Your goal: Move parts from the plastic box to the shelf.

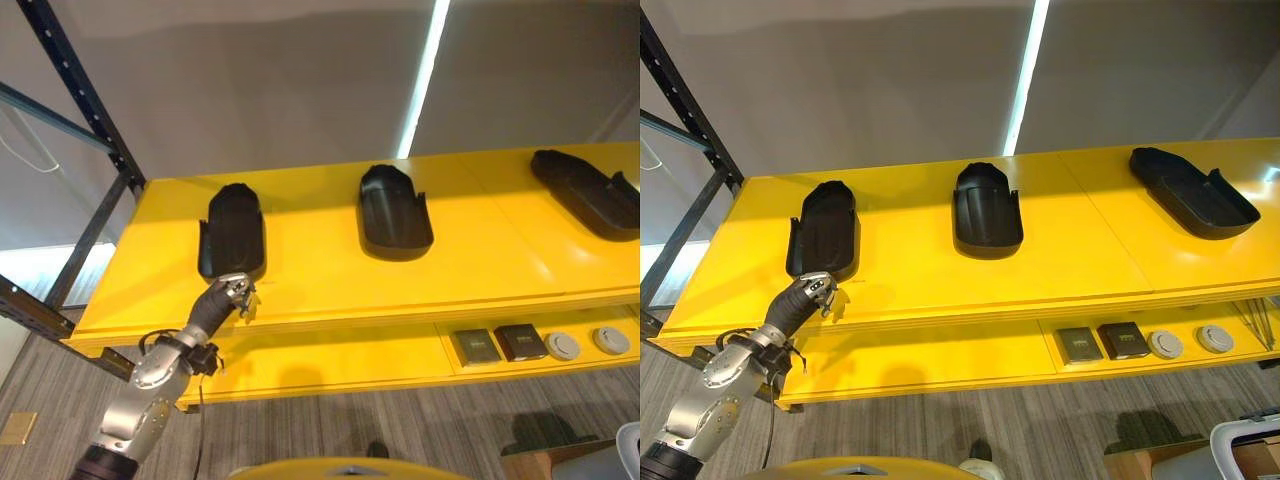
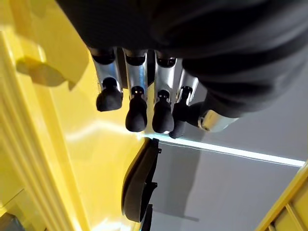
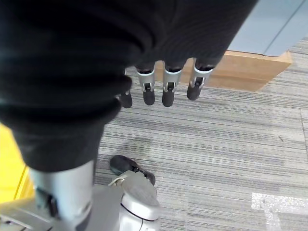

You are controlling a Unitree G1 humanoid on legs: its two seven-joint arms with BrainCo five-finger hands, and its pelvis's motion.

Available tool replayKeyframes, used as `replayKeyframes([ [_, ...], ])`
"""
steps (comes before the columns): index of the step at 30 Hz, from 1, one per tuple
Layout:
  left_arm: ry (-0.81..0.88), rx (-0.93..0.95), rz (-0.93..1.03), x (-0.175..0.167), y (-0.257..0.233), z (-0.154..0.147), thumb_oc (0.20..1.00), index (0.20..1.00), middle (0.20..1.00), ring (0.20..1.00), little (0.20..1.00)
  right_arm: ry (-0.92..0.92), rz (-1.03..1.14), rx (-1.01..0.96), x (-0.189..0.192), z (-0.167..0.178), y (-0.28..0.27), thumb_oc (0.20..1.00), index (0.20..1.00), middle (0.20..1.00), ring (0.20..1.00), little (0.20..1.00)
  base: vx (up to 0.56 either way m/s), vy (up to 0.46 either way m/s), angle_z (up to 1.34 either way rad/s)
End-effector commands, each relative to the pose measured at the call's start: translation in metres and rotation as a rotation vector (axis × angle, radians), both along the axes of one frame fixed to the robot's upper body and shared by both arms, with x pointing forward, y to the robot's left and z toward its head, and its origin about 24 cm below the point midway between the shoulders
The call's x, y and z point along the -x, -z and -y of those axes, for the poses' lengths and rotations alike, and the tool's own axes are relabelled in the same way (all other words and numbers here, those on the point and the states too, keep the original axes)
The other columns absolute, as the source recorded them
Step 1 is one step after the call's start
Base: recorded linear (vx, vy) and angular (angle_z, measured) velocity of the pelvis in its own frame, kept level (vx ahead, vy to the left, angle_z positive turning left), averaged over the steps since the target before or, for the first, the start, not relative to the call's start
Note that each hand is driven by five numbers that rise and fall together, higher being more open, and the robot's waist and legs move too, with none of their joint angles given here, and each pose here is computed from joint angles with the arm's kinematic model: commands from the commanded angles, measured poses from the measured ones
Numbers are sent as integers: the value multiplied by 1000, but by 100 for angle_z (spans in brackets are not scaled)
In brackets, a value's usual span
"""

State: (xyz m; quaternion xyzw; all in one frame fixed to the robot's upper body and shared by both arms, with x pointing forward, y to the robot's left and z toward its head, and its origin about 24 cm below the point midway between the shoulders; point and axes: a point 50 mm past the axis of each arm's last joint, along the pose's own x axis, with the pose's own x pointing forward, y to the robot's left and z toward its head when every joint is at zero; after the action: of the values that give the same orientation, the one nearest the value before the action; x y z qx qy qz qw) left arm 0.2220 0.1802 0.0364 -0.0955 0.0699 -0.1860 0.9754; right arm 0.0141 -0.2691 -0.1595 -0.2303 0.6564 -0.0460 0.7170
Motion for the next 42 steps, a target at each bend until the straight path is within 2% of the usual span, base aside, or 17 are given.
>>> replayKeyframes([
  [1, -63, -62, 124, -18, -19, -7, 200, 200, 200, 200, 200, -26, -9, 22, -9, 4, -1, 1000, 1000, 1000, 1000, 1000, 0, 0, 0],
  [6, -90, -82, 119, -23, -13, -9, 200, 200, 200, 200, 200, -41, -16, 20, -9, 3, -1, 1000, 1000, 1000, 1000, 1000, 7, 0, 0],
  [11, -145, -89, 216, -37, -30, -12, 200, 200, 200, 200, 200, -55, -27, 15, -7, 2, 0, 1000, 1000, 1000, 1000, 1000, 28, 0, -6],
  [17, -153, -80, 244, -43, -38, -11, 200, 200, 200, 200, 200, -66, -29, 13, -5, 3, 0, 1000, 1000, 1000, 1000, 1000, 18, -2, -7],
  [28, -182, -90, 175, -47, -24, -7, 200, 200, 200, 200, 200, -81, -31, 7, -7, 3, -1, 1000, 1000, 1000, 1000, 1000, 0, 0, 0],
  [42, -314, -207, 60, -53, 11, -20, 200, 200, 200, 200, 200, -117, -38, 7, -9, 3, -1, 1000, 1000, 1000, 1000, 1000, 0, 0, 0],
])
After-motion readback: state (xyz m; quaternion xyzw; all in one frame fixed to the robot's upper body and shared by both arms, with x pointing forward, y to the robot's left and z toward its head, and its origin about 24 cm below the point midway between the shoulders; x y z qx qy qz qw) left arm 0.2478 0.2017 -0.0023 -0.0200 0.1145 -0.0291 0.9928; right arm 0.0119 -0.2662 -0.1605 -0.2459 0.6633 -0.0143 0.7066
